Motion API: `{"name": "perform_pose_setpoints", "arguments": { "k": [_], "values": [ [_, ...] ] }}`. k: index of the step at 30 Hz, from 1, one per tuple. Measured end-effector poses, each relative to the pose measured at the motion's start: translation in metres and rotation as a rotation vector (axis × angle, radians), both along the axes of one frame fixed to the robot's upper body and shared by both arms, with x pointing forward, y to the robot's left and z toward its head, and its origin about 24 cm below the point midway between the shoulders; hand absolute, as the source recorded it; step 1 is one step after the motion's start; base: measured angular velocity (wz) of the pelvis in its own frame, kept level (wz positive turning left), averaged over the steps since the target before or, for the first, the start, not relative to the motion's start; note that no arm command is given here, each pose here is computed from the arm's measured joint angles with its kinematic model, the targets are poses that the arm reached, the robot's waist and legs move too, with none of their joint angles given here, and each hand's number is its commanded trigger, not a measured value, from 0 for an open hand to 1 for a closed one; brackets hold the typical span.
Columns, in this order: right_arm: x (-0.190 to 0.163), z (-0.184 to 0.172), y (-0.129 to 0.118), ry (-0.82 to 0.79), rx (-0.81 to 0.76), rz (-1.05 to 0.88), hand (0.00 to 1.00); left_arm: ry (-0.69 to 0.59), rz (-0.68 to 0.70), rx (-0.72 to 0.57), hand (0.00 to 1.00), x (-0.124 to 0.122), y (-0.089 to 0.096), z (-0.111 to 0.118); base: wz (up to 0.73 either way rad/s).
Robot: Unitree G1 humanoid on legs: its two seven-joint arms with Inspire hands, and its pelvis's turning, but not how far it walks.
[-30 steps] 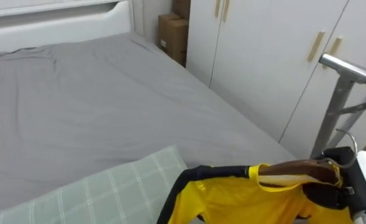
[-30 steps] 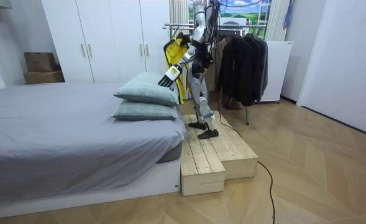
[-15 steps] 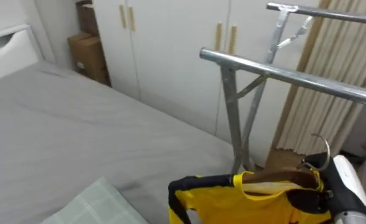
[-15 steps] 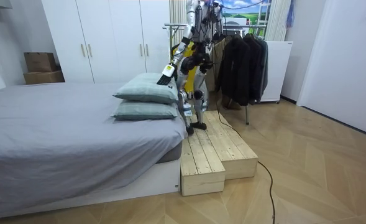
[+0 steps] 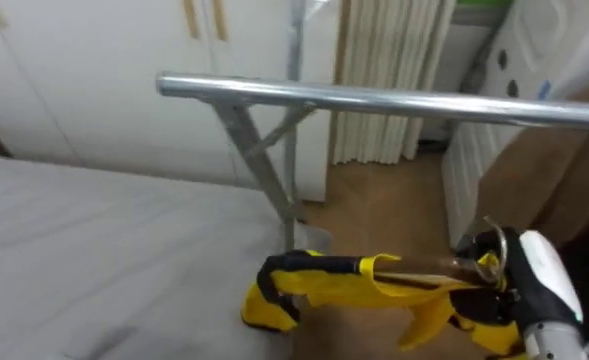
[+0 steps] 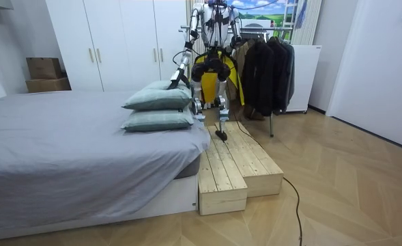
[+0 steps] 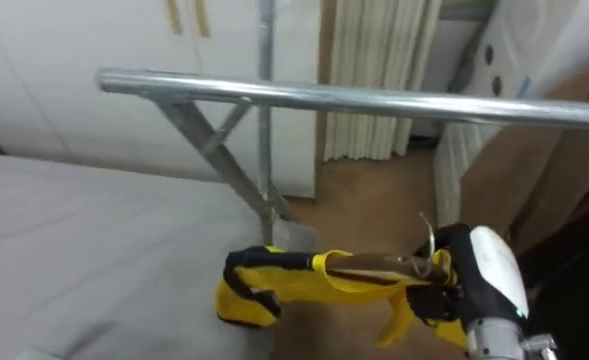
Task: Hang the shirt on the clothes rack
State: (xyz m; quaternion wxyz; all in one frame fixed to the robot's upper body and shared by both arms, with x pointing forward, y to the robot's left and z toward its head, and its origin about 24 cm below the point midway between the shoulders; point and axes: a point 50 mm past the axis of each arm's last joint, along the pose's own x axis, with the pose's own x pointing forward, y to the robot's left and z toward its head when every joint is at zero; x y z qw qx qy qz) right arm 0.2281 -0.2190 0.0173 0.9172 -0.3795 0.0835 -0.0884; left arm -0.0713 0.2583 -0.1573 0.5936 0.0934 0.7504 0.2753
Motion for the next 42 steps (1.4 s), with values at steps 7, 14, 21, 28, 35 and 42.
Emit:
{"name": "perform_pose_setpoints", "arguments": {
  "k": [7, 14, 21, 28, 35, 42],
  "values": [
    [0.002, -0.002, 0.008, 0.053, 0.007, 0.060, 1.00, 0.086, 0.033, -0.002, 0.00, -0.007, 0.006, 0.004, -0.33],
    [0.007, 0.002, 0.012, 0.043, 0.018, 0.073, 1.00, 0.134, -0.040, 0.003, 0.00, -0.006, 0.010, 0.006, -0.08],
    [0.008, 0.006, 0.018, 0.020, 0.027, 0.087, 1.00, 0.155, -0.058, 0.046, 0.00, -0.001, 0.012, 0.007, -0.06],
    [0.009, 0.012, 0.020, 0.024, -0.041, 0.125, 1.00, 0.158, -0.066, 0.053, 0.00, -0.001, 0.013, 0.007, 0.00],
    [0.014, 0.039, 0.013, -0.048, -0.058, 0.166, 1.00, 0.154, -0.091, 0.060, 0.00, 0.002, 0.016, 0.008, 0.10],
    [0.024, 0.059, 0.018, -0.128, 0.026, 0.207, 1.00, 0.136, -0.106, 0.069, 0.00, 0.007, 0.020, 0.008, 0.04]
  ]
}}
